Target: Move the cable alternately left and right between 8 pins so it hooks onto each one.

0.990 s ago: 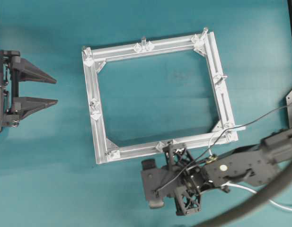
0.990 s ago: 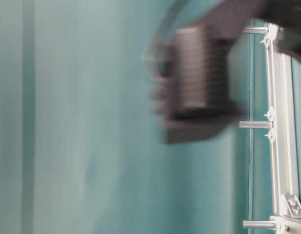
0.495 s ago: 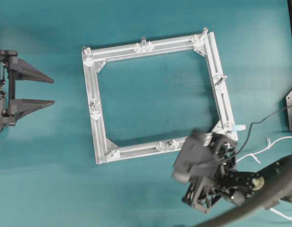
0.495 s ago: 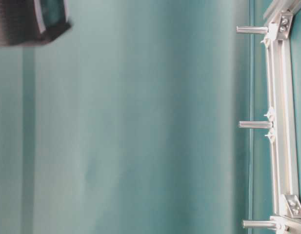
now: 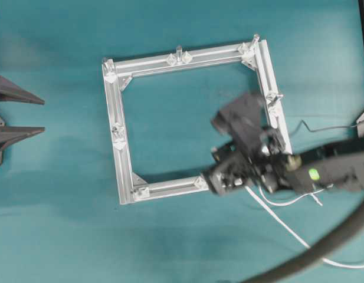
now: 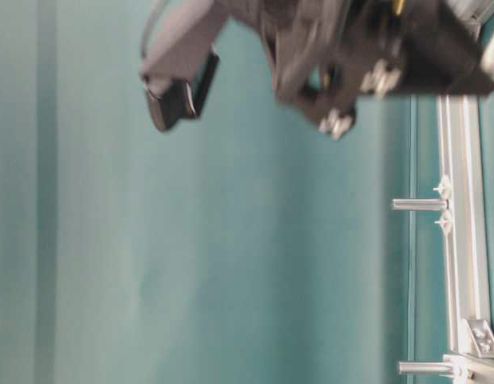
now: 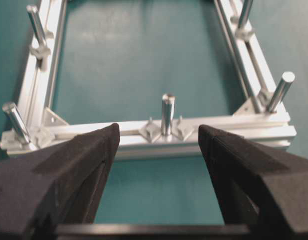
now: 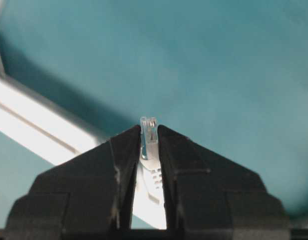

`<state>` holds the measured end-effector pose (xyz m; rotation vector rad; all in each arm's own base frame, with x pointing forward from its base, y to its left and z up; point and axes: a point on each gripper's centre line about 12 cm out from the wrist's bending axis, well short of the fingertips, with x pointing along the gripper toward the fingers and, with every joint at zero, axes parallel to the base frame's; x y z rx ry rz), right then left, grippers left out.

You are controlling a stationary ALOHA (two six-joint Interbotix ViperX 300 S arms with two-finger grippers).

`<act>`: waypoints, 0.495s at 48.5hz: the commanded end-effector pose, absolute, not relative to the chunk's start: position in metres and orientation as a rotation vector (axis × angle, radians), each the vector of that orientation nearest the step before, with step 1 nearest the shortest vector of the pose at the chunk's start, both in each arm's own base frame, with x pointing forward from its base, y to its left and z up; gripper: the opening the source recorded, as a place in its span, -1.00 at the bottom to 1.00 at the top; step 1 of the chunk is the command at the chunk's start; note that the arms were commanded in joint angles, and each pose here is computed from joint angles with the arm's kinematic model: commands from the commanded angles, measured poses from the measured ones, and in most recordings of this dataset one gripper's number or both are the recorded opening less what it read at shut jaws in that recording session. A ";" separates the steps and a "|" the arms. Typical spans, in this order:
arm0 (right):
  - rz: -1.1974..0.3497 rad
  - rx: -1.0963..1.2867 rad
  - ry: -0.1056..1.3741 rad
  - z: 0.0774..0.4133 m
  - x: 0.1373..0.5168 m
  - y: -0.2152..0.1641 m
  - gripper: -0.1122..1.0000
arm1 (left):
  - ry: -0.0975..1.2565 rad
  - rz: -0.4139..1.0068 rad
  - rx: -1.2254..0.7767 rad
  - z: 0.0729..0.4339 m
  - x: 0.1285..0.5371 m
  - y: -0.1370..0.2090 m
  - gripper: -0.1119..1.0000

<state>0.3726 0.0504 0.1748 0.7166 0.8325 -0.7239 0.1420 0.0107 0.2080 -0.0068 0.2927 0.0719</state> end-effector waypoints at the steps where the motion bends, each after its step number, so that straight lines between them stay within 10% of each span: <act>1: -0.707 0.763 0.781 0.183 0.382 0.032 -0.57 | 0.268 0.068 0.002 0.215 0.141 0.010 0.55; 24: -0.551 0.506 0.882 0.171 0.432 -0.006 -0.57 | 0.283 0.028 -0.006 0.206 0.140 0.004 0.55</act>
